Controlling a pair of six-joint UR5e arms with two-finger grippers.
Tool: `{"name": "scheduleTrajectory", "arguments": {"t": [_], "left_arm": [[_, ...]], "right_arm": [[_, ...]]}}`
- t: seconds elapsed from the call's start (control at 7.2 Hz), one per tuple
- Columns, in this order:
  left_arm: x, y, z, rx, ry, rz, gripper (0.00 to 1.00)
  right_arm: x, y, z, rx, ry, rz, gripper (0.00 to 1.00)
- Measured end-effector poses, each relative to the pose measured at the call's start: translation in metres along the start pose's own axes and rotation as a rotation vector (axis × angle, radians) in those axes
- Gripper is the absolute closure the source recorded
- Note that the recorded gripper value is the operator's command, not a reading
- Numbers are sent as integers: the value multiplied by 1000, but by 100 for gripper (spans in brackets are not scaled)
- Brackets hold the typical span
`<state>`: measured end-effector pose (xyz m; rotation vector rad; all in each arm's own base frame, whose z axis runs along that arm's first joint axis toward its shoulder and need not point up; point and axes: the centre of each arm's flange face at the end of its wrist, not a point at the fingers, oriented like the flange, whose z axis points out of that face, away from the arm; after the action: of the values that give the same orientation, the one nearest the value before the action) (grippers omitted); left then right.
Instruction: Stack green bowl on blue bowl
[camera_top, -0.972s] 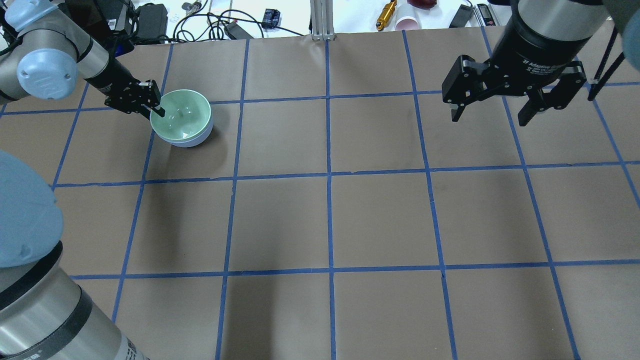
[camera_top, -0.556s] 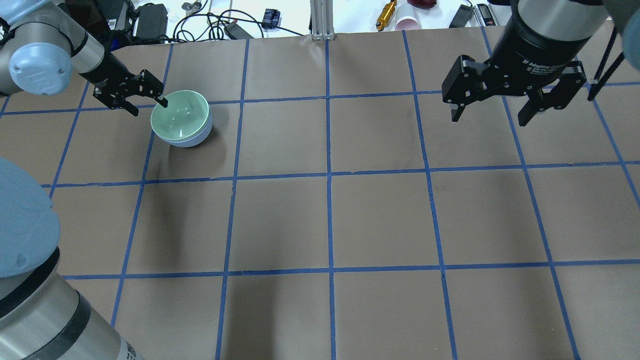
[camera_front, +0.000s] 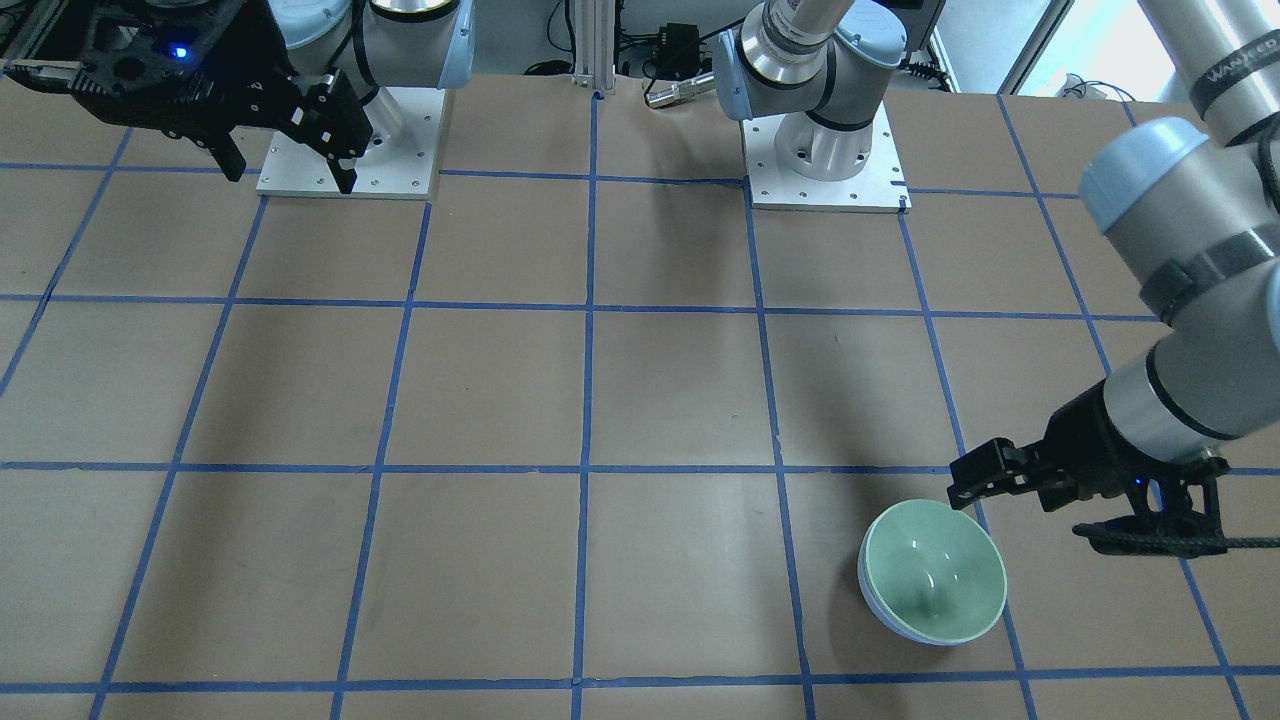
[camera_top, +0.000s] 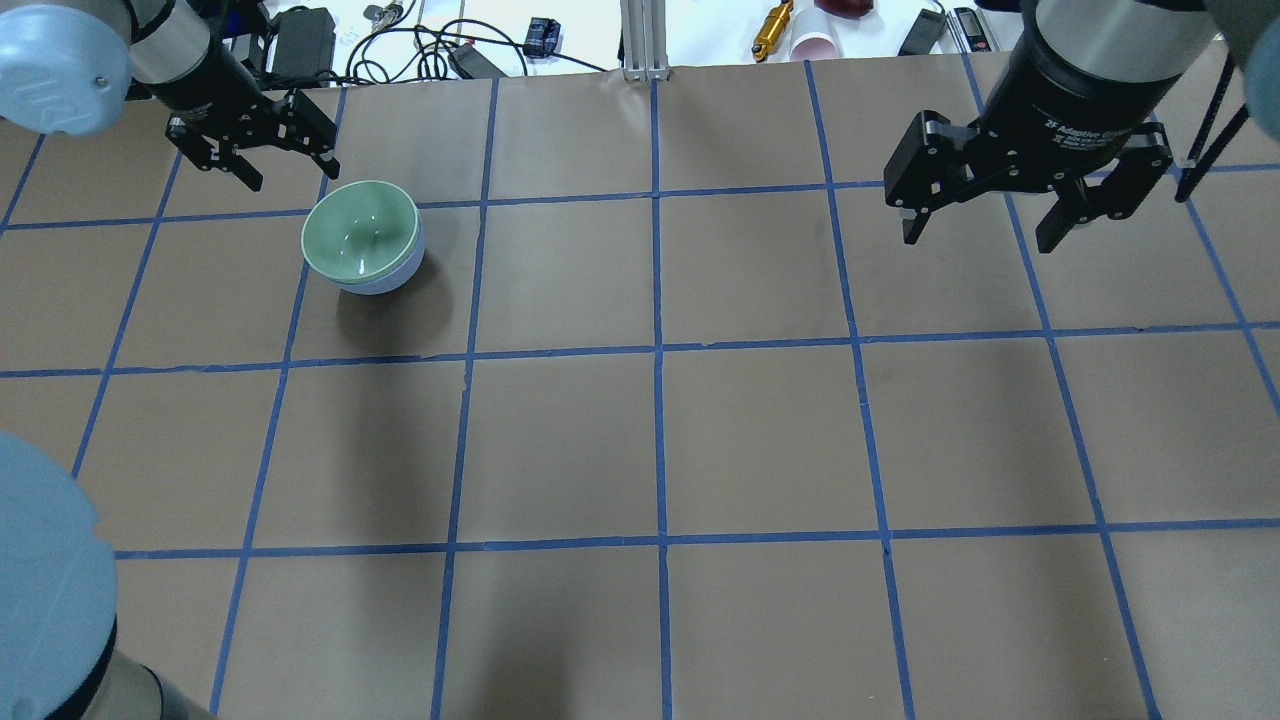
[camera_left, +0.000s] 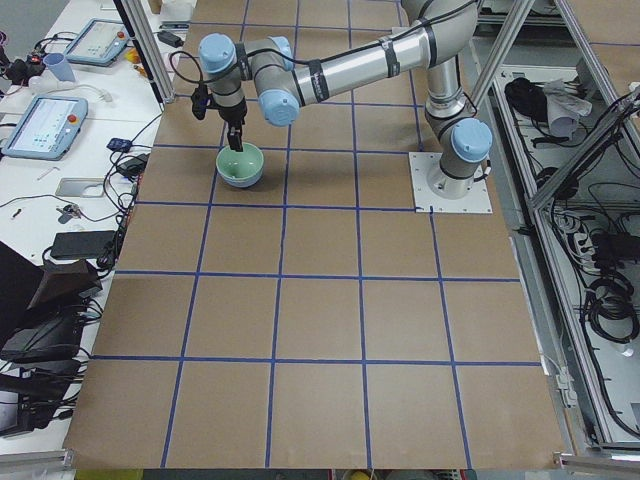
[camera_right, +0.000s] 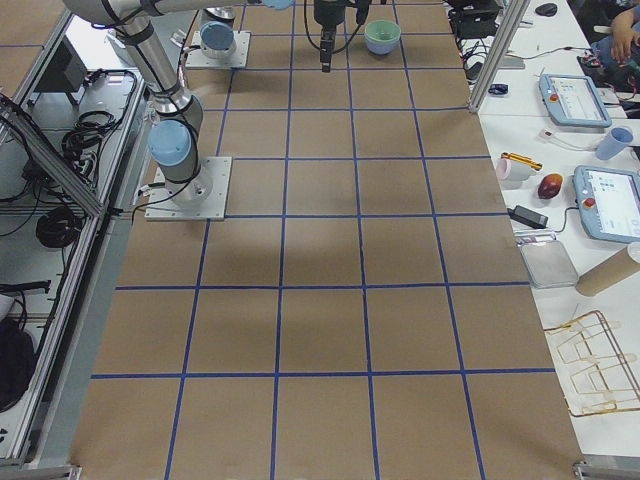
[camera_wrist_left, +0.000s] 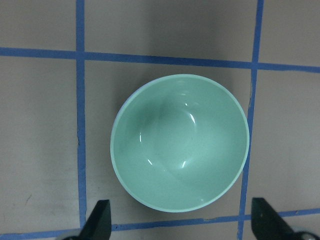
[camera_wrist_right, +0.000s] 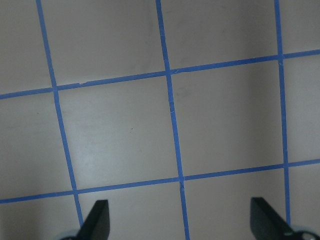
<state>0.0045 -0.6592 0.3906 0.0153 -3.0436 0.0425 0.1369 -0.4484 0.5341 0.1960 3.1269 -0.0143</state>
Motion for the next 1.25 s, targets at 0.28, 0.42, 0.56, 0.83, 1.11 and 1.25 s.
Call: {"name": "scheduleTrajectory", "arguments": {"t": [0.28,0.42,0.56,0.83,1.11,1.25], "left_arm": [[57,30,-45,14,-43,-17,0],[90,52,-64,15,-48,1,0],[116,77,-79,13,-61,30,0],[134,127,-92,14,-107,70,0],[137,156,-105,44,-115,80,0],[137,155,-107,59,-114,81,0]], "right_arm": [[0,0,0,0,0,0,0],[0,0,0,1,-1,0,0],[0,0,0,1,-1,0,0],[0,0,0,0,0,0,0],[0,0,0,0,0,0,0],[0,0,0,1,0,0,0]]}}
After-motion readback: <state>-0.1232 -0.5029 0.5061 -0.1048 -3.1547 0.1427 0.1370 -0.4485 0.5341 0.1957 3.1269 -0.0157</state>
